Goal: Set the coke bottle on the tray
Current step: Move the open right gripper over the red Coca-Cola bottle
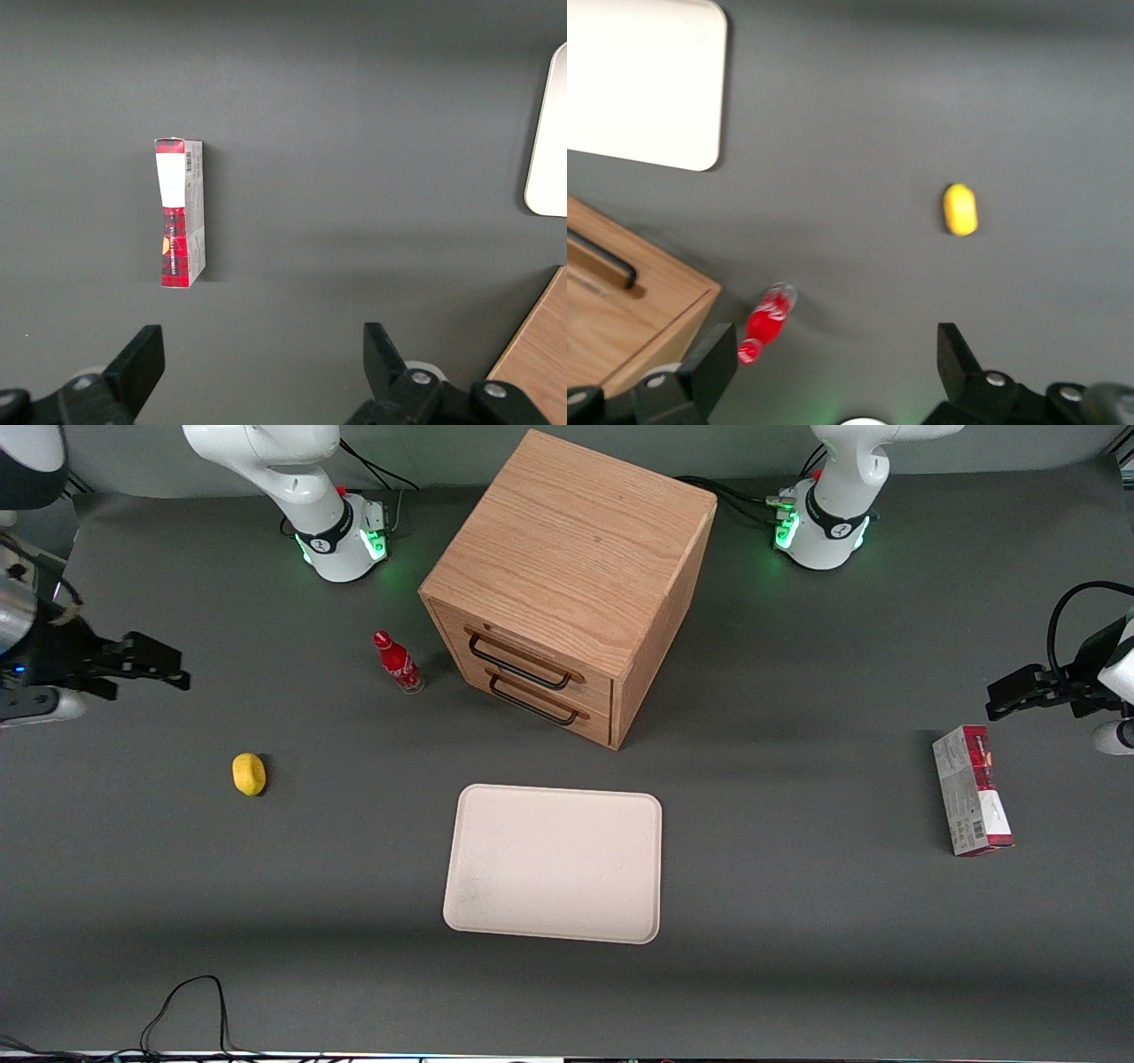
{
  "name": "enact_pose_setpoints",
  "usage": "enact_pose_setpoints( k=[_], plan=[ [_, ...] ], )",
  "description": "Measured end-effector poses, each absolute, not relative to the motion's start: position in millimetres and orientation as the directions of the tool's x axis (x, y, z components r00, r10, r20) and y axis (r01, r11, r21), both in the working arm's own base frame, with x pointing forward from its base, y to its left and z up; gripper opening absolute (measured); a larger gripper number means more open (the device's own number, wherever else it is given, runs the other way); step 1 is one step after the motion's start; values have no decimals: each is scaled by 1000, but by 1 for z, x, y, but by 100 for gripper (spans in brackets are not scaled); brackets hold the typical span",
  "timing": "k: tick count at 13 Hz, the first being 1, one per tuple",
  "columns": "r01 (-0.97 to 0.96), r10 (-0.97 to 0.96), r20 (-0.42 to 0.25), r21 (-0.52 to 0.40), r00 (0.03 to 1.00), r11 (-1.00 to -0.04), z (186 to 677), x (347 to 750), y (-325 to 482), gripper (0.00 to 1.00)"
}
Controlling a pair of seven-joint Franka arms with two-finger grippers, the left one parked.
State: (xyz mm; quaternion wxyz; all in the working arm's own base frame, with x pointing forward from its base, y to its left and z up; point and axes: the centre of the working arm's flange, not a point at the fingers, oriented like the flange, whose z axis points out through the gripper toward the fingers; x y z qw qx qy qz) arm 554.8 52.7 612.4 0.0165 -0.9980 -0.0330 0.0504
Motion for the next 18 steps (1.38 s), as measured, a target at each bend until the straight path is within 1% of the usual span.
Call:
enact_pose_setpoints(
  k=[2, 4, 7, 9, 11, 15, 18],
  plan=[
    [47, 49, -122, -23, 991, -999, 612, 542, 116, 100],
    [73, 73, -158, -7, 985, -997, 614, 523, 159, 100],
    [104, 100, -193, 12, 976, -994, 617, 498, 175, 100],
    [103, 97, -198, 20, 975, -995, 605, 480, 175, 100],
    [117, 111, -183, 22, 977, -993, 582, 455, 183, 100],
    [141, 133, -179, 31, 975, -989, 505, 401, 191, 100],
    [126, 117, -179, 39, 977, -991, 457, 382, 179, 100]
  ],
)
